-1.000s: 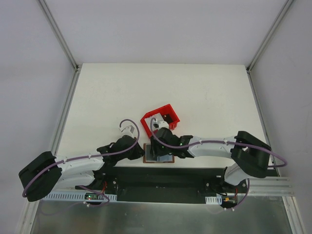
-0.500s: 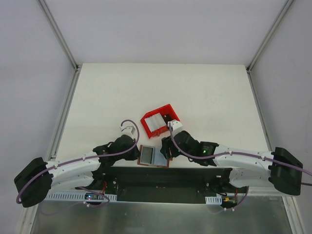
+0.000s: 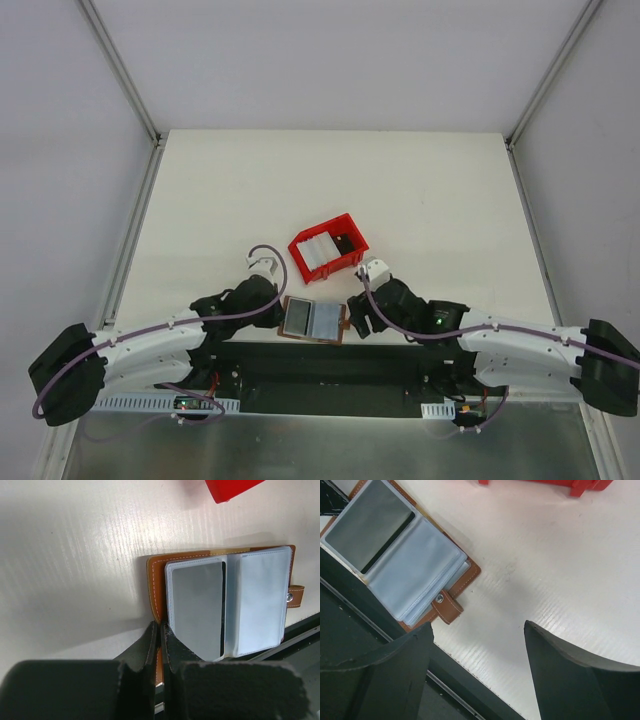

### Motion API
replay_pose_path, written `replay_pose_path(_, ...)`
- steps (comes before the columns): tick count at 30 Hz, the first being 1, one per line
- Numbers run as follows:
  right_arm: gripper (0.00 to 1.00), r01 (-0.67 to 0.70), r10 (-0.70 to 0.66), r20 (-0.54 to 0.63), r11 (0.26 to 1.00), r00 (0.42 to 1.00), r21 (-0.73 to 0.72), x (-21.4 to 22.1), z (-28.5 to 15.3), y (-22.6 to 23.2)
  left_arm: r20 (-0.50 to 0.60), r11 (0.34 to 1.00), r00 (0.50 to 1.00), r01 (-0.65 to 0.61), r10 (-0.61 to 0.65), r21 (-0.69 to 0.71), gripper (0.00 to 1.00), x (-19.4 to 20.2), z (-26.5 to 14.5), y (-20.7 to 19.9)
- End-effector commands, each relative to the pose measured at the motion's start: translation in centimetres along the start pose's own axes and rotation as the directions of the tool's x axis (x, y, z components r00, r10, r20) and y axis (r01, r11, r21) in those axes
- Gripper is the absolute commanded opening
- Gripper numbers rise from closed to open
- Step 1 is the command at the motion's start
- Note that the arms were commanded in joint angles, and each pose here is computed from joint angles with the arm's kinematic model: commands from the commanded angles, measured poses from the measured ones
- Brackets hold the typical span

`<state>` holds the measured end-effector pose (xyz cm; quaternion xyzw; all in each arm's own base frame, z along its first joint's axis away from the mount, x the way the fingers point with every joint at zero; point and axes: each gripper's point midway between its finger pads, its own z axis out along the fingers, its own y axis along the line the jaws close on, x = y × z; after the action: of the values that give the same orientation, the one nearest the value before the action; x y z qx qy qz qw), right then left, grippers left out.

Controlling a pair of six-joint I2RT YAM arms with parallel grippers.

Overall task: Put the credit cards into the card holder
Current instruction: Close the card holder at the center of the board.

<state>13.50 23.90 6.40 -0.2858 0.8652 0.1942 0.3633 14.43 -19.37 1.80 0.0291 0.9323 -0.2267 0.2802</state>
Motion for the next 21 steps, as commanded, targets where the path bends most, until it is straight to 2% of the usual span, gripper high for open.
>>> replay_pose_path(1,0.76,0.024,-0.024,0.061,1.000,0.998,-0.009,-1.4,-1.5,-0.4,0.005,0.997,0.999,0.037,-0.036,-0.061,0.00,0.2,-0.5,1.5)
replay_pose_path(7,0.76,0.083,-0.078,0.136,0.996,0.988,-0.034,-1.3,-1.3,-0.7,0.029,0.996,1.000,-0.010,0.012,-0.090,0.00,-0.6,-0.9,2.0)
replay_pose_path(10,0.76,0.169,-0.166,0.120,0.986,0.979,-0.015,-0.7,-1.1,-1.3,0.025,0.994,1.000,0.002,0.001,-0.109,0.00,-0.2,-0.8,2.6)
replay_pose_path(14,0.74,0.206,-0.212,0.106,0.977,0.971,0.062,-0.6,-1.1,-3.0,0.040,0.993,0.999,-0.002,0.007,-0.118,0.00,-0.5,-0.8,2.8)
replay_pose_path(21,0.70,0.199,-0.200,0.094,0.980,0.975,0.023,-0.2,-0.7,-3.0,0.066,0.991,0.998,0.011,-0.002,-0.133,0.00,-1.4,-0.8,2.6)
